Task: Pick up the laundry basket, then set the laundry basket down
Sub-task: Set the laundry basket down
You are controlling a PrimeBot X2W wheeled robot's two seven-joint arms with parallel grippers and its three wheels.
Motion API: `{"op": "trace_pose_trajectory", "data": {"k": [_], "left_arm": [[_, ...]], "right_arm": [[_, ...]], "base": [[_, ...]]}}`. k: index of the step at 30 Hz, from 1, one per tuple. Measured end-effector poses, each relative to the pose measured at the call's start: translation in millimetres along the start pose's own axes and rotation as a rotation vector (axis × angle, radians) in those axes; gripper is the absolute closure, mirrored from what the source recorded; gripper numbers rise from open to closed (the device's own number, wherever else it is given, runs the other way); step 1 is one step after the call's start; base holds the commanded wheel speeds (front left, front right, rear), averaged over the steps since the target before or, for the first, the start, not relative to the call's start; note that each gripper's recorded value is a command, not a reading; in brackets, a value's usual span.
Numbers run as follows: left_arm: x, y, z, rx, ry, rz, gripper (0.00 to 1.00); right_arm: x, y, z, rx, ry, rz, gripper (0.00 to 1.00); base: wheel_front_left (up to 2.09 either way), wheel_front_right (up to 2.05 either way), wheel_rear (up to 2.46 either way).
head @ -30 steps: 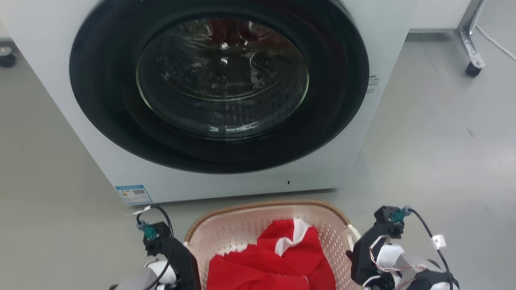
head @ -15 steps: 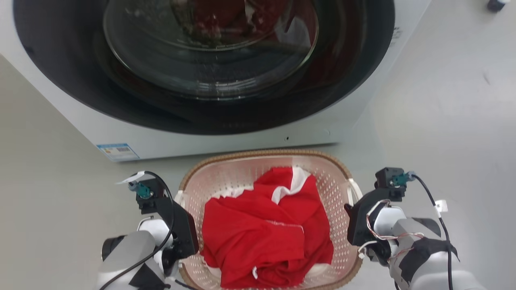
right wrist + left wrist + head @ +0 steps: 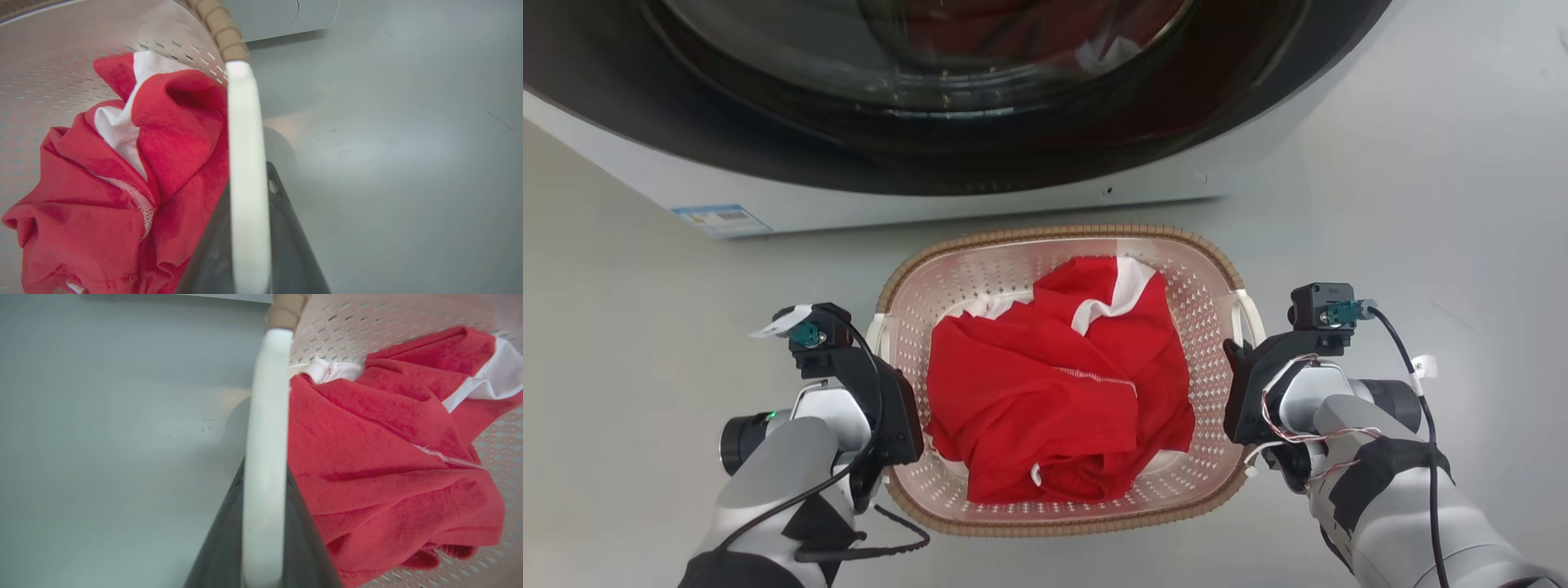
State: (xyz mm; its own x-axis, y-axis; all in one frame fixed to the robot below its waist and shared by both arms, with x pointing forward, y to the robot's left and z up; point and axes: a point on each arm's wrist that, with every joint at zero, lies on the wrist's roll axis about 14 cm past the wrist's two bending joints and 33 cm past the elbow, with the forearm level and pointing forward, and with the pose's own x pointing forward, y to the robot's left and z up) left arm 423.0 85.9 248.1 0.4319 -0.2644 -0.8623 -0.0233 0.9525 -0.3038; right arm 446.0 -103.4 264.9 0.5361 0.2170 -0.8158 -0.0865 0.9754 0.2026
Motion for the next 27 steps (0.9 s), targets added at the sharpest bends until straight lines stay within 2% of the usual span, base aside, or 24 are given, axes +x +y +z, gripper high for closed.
{"op": "trace_pose_trajectory", "data": {"k": [27], "left_arm": [[85, 24, -1, -0.001, -0.035, 0.024, 1.0]], "right_arm": [[88, -22, -19, -0.025, -0.013, -0.019, 1.0]], "base": [[0.0, 0.0, 0.0]]}}
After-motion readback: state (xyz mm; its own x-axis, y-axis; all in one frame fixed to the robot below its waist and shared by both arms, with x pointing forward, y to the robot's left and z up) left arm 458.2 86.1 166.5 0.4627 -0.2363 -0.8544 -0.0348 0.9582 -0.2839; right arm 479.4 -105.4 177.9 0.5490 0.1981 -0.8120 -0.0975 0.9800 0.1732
